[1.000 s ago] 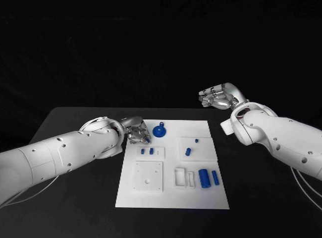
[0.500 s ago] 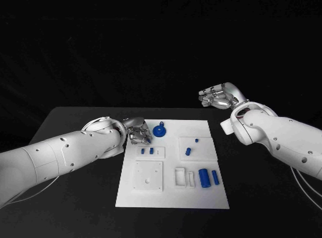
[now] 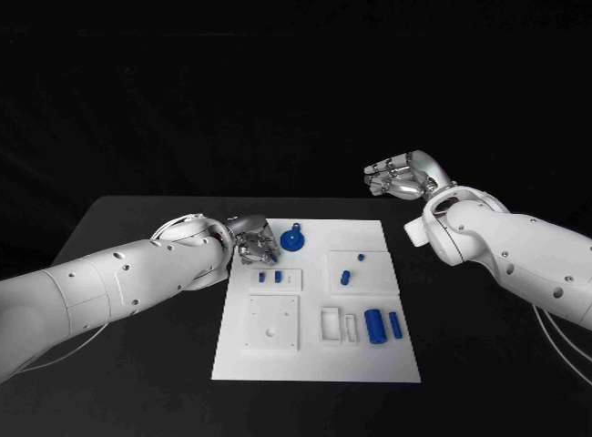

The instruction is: Assemble the parts on the task board

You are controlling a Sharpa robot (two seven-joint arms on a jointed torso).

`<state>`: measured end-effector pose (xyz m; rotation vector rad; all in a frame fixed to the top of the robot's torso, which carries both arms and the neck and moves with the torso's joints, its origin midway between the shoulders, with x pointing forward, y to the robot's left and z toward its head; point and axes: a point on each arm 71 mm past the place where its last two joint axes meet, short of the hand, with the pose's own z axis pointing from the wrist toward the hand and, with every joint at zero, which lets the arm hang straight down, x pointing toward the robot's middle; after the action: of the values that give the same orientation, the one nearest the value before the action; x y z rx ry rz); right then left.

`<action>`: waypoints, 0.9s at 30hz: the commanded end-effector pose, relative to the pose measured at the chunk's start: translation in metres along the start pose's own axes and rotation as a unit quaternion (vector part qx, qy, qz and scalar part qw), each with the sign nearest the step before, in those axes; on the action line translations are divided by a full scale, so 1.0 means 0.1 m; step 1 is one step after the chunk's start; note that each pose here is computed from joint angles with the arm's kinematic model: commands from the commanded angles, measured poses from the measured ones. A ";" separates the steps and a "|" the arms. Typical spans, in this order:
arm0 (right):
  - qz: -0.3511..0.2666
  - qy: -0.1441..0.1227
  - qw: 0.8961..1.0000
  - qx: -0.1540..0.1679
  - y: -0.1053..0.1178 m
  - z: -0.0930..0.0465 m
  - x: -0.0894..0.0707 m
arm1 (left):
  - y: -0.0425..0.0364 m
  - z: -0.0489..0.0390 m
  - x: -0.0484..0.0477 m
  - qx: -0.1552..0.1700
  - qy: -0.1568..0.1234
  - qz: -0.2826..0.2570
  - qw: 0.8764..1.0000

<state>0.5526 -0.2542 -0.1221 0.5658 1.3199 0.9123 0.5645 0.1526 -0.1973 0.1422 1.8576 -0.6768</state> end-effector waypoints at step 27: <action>0.000 0.008 1.000 -0.003 0.01 0.00 0.02 | 0.001 0.008 0.136 -0.004 0.038 0.025 0.999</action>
<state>0.5528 -0.2539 -0.1223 0.5659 1.3213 0.9132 0.5636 0.1500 -0.2020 0.1845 1.8785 -0.6377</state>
